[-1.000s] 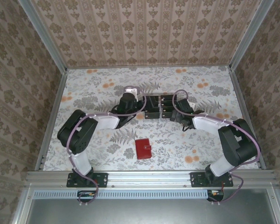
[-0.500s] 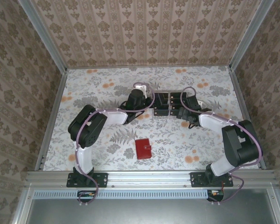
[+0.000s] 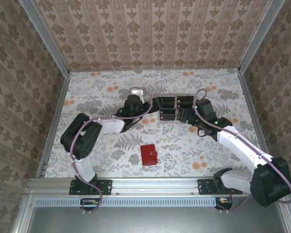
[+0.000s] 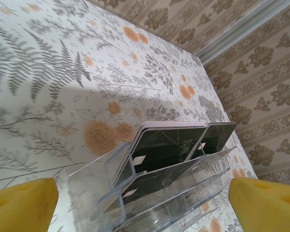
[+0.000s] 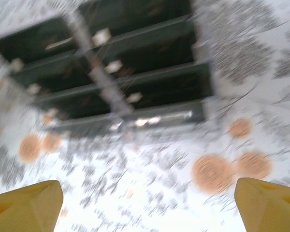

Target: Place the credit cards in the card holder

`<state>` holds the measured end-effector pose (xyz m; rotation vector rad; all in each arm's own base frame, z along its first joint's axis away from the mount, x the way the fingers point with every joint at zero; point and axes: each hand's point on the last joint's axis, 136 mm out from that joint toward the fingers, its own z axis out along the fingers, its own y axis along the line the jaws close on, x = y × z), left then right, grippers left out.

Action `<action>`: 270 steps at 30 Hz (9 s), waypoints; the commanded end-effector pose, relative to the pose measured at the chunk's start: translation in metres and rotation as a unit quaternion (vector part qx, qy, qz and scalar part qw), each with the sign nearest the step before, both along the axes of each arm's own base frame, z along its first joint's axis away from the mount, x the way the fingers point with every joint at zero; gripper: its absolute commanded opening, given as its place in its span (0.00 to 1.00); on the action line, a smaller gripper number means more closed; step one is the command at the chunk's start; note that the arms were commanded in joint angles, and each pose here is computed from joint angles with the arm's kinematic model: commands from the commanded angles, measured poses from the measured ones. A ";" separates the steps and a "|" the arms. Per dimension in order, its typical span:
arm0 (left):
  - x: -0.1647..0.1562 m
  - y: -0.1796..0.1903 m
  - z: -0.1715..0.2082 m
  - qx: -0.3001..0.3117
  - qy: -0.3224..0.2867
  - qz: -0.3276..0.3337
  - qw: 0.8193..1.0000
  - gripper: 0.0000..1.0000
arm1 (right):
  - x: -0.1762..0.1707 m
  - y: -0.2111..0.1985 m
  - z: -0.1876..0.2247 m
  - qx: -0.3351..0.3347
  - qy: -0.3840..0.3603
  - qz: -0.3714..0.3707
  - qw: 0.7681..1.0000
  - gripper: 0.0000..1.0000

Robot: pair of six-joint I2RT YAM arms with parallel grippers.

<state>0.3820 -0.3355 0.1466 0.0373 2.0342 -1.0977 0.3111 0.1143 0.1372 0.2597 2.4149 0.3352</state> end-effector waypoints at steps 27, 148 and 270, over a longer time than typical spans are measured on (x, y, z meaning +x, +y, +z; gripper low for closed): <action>-0.100 0.206 -0.010 0.199 0.122 0.190 0.954 1.00 | -0.115 0.173 -0.084 -0.200 0.127 0.144 0.961 0.72; -0.118 0.153 -0.026 0.070 0.129 0.062 0.987 0.99 | -0.100 0.183 -0.042 -0.124 0.049 0.174 0.976 0.00; -0.156 0.143 -0.123 0.240 0.151 0.038 0.958 0.45 | -0.079 0.112 -0.074 0.049 0.074 0.063 0.994 0.28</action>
